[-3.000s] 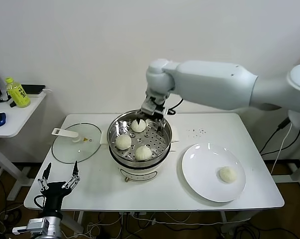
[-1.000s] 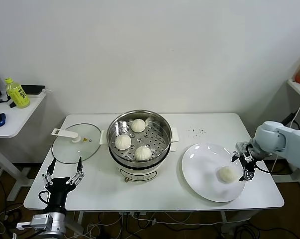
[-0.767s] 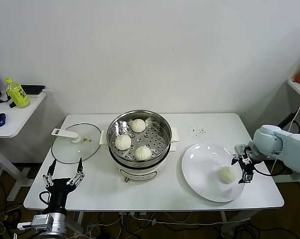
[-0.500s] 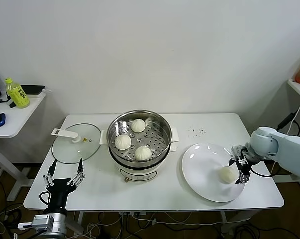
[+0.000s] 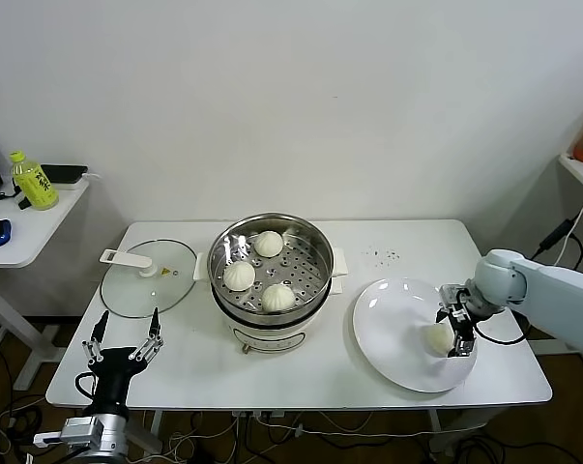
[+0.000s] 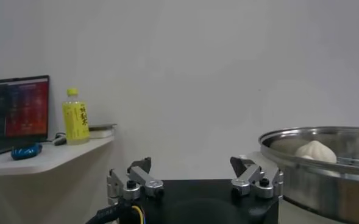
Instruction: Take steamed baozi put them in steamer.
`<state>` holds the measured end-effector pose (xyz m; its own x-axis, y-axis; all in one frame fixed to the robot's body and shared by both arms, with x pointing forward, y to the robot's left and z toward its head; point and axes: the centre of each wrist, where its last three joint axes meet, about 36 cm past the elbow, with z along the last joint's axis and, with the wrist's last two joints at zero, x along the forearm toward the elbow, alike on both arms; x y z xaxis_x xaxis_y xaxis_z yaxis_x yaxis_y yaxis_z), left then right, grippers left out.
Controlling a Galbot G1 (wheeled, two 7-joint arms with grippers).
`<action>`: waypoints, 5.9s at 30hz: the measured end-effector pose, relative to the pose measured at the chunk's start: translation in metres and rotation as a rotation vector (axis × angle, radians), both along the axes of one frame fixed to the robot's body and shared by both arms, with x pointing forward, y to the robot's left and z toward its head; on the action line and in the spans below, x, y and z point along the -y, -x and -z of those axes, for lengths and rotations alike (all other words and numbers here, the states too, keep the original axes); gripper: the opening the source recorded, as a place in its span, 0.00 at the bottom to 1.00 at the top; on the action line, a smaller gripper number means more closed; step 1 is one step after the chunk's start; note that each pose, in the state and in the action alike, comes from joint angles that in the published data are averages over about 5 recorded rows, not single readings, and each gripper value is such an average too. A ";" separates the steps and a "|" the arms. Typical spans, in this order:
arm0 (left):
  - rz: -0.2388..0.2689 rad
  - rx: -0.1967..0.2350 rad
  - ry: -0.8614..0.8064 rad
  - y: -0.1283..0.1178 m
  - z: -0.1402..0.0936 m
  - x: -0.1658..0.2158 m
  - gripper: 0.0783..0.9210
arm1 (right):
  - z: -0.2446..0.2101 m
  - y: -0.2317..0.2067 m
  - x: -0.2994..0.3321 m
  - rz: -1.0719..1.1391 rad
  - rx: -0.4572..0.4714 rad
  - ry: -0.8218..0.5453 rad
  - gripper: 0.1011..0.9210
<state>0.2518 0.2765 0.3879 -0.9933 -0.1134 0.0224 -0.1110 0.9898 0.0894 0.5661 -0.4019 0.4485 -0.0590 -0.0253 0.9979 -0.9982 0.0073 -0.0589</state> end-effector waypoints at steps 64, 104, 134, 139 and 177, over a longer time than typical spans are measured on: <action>0.012 -0.003 -0.023 0.000 0.003 0.002 0.88 | -0.269 -0.078 -0.135 -0.162 0.208 -0.167 0.69; -0.009 -0.017 -0.045 0.001 0.006 -0.007 0.88 | -0.180 -0.118 -0.315 -0.327 0.132 -0.139 0.69; -0.014 -0.020 -0.041 0.001 0.009 -0.011 0.88 | -0.135 -0.133 -0.313 -0.300 0.127 -0.118 0.75; -0.014 -0.020 -0.041 0.001 0.008 -0.011 0.88 | -0.136 -0.133 -0.313 -0.296 0.126 -0.129 0.86; 0.002 -0.024 -0.049 0.006 0.000 0.004 0.88 | -0.241 -0.081 -0.206 -0.187 0.402 -0.489 0.88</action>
<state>0.2456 0.2730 0.3878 -0.9928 -0.1128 0.0407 -0.1061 0.9843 0.1408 0.6470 -0.1960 0.6899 -0.3757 -0.5162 0.7696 -0.8860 -0.0434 -0.4616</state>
